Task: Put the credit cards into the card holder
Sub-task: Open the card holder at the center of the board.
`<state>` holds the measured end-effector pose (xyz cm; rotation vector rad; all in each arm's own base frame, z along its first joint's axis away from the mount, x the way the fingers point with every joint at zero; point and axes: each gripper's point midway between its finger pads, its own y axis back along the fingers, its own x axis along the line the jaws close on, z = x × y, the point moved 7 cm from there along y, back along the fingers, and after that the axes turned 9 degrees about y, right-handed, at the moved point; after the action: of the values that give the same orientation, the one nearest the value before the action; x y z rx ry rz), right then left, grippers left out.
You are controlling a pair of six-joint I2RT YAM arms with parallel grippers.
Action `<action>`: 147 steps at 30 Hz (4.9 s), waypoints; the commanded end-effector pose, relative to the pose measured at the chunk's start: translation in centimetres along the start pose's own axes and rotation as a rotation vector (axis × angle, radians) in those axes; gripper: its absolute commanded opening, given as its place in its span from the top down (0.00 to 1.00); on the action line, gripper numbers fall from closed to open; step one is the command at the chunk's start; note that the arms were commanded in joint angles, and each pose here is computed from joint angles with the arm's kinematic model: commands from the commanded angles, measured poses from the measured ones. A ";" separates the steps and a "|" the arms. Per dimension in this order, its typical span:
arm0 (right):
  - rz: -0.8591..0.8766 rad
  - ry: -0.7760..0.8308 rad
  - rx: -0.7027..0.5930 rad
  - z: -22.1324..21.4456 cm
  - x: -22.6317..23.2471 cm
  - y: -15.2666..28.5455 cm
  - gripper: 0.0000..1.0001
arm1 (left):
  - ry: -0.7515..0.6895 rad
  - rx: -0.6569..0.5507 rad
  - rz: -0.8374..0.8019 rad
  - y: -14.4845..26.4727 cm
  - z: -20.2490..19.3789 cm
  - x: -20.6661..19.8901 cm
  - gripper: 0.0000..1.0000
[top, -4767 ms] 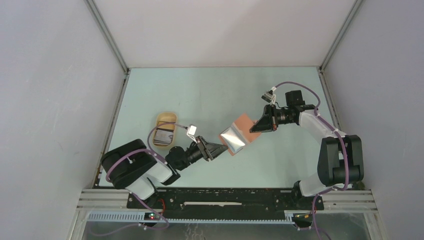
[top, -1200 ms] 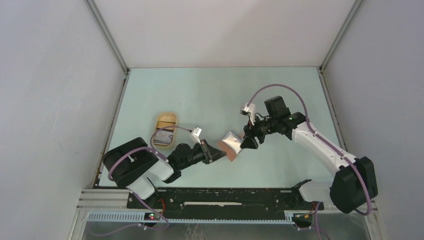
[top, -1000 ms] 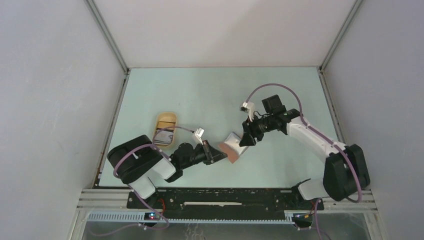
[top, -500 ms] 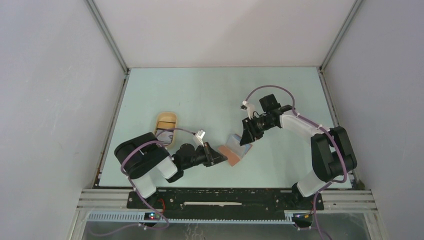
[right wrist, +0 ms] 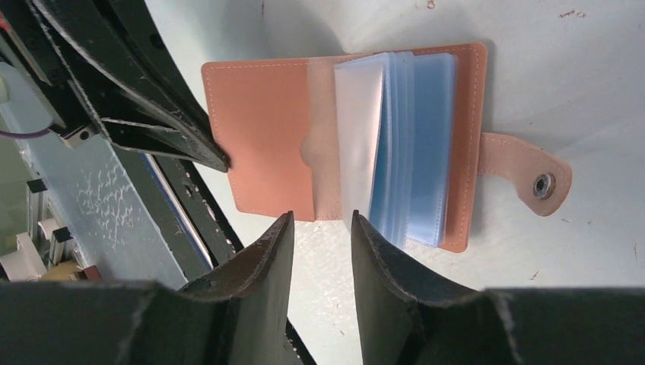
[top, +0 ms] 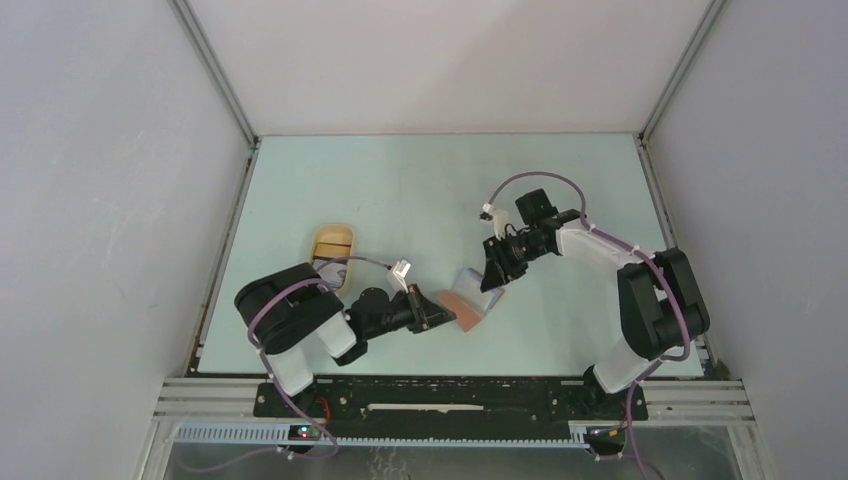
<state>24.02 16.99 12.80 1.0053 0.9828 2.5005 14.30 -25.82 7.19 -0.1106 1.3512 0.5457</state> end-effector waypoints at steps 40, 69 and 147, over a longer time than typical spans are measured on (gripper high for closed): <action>-0.027 -0.053 0.083 0.0 -0.8 -1.0 0.56 | -0.002 0.006 -0.075 -0.8 0.3 -1.2 1.00; -0.004 -0.037 0.066 0.3 -0.7 -0.1 0.54 | -0.001 0.009 -0.064 -0.8 0.2 -0.8 1.00; 0.342 -0.063 0.233 -1.1 2.8 -5.9 0.47 | -0.141 -0.129 0.093 -3.3 4.1 -2.9 0.87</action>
<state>20.62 21.88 9.14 1.4476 1.2194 2.5988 18.18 -26.58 9.66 -0.0974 1.1957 0.7429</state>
